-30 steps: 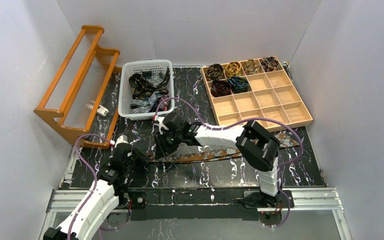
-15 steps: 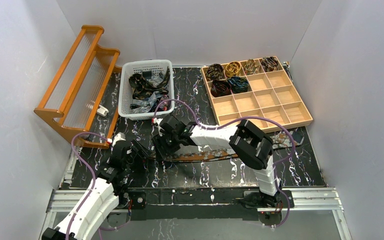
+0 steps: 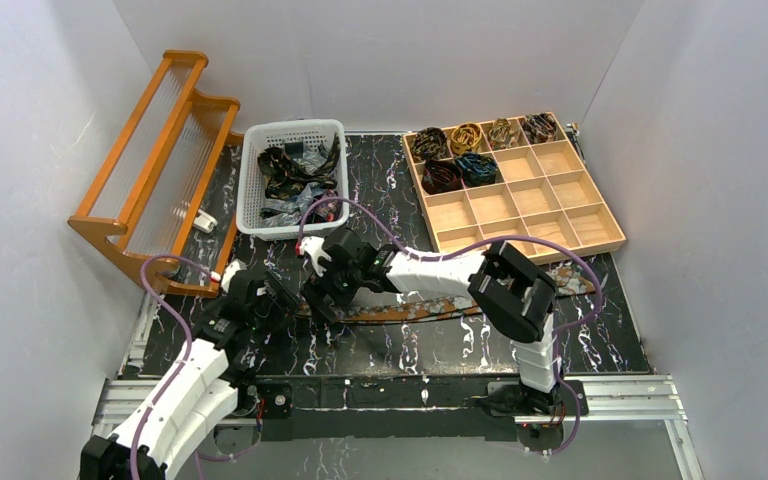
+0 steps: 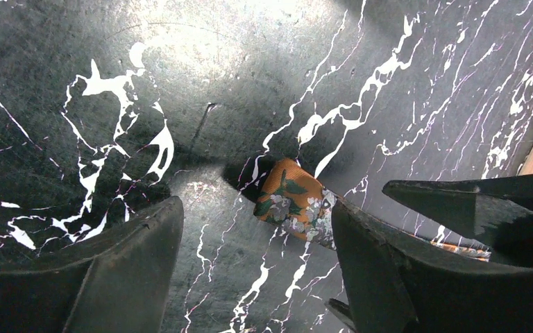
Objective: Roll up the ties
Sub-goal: Flatten out the tie at the center of the board.
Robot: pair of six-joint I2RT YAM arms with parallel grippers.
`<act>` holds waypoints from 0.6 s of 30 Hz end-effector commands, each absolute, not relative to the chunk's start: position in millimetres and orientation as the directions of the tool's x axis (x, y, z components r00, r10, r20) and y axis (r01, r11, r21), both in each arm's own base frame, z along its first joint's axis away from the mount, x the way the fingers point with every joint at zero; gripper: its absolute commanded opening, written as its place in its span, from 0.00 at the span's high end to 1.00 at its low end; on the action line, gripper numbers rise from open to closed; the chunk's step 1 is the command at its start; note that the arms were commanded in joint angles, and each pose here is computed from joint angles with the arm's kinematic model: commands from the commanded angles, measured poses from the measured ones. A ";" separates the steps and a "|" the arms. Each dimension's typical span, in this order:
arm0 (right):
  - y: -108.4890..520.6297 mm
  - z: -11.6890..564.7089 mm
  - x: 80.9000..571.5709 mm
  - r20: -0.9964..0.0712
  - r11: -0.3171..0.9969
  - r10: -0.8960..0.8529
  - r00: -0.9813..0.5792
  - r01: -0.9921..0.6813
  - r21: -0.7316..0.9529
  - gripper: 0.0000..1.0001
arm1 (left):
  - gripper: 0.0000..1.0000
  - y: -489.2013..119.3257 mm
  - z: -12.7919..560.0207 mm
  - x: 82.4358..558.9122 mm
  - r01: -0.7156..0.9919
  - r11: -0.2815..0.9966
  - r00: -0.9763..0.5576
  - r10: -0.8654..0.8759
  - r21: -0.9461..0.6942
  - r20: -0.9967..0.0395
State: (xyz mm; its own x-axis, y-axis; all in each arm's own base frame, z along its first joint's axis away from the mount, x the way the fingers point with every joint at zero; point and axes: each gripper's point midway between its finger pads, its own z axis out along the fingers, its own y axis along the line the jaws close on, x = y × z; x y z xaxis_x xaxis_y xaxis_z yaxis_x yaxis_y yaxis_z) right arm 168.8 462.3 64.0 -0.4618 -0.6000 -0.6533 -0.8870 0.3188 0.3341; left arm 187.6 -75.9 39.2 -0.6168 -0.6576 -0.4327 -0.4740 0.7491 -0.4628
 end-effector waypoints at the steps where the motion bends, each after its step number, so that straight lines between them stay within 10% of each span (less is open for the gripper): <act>1: 461.8 47.8 178.1 -0.705 0.226 -0.641 -0.304 -0.952 0.205 0.03 | 0.23 -72.4 47.6 188.9 -0.487 0.765 -0.632 -0.642 -0.421 -0.435; 11: 429.2 7.5 187.5 -0.652 0.243 -0.720 -0.238 -0.966 0.084 0.34 | 0.19 -105.2 35.9 174.2 -0.474 0.760 -0.771 -0.602 -0.446 -0.207; 18: 411.1 6.2 170.4 -0.627 0.218 -0.735 -0.257 -0.966 0.140 0.41 | 0.18 -100.6 49.8 187.1 -0.442 0.765 -0.766 -0.593 -0.468 -0.246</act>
